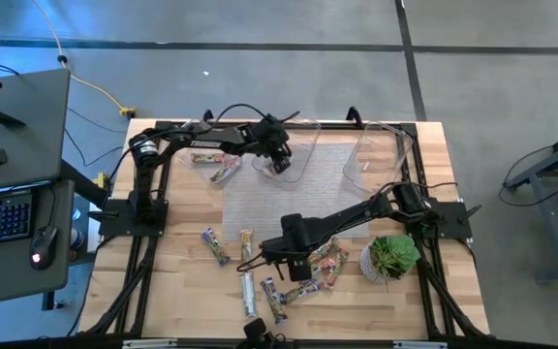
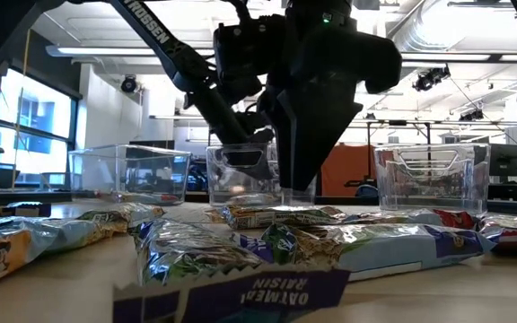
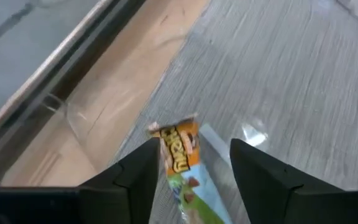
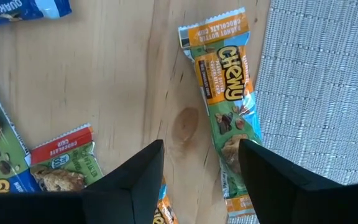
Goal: Pick and place Granola Bars by type
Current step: Put the yellow granola bar into the middle transparent bin
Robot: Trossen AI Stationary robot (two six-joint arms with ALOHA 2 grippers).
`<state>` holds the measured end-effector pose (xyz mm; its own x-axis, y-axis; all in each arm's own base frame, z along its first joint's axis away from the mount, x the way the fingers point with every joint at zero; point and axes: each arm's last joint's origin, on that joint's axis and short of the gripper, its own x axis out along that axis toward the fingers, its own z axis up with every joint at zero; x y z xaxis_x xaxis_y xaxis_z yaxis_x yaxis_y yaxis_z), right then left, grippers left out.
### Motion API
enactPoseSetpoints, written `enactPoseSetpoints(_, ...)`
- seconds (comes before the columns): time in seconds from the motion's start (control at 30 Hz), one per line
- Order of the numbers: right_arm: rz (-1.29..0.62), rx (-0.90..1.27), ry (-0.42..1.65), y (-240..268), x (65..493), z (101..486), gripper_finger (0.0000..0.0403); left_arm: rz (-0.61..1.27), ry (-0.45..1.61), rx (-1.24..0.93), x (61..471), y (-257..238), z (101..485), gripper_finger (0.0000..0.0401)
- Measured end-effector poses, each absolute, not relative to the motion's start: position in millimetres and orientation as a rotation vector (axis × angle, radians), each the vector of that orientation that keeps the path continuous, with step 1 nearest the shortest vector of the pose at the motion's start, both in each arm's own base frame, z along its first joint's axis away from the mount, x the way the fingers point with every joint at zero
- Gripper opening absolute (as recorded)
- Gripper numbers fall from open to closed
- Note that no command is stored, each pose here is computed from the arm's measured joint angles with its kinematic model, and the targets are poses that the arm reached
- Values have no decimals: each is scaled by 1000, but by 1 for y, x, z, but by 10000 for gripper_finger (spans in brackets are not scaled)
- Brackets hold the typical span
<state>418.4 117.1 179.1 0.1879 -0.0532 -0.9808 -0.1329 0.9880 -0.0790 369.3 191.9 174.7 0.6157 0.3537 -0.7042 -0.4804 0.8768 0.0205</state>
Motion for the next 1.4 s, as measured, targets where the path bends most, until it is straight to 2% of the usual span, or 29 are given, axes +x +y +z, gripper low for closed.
enactPoseSetpoints(0.1, 50, -164, 1385, 117, 418, 179, 193, 486, 749, -172, 365, 190, 188, 194)
enactPoseSetpoints(0.3, 46, -161, 1384, 115, 419, 179, 193, 488, 625, -95, 357, 189, 252, 194)
enactPoseSetpoints(0.57, 47, -165, 1350, 110, 423, 180, 193, 502, 626, 31, 331, 177, 339, 195)
enactPoseSetpoints(0.8, 68, -151, 1307, 99, 431, 180, 193, 513, 584, 44, 301, 161, 395, 195)
enactPoseSetpoints(1.0, 93, -144, 1290, 90, 439, 170, 193, 520, 567, 71, 282, 151, 415, 195)
enactPoseSetpoints(1.2, 137, -97, 1305, 87, 445, 154, 193, 522, 632, 63, 275, 148, 412, 195)
enactPoseSetpoints(1.4, 161, -145, 1302, 88, 449, 142, 193, 519, 678, 54, 273, 147, 409, 195)
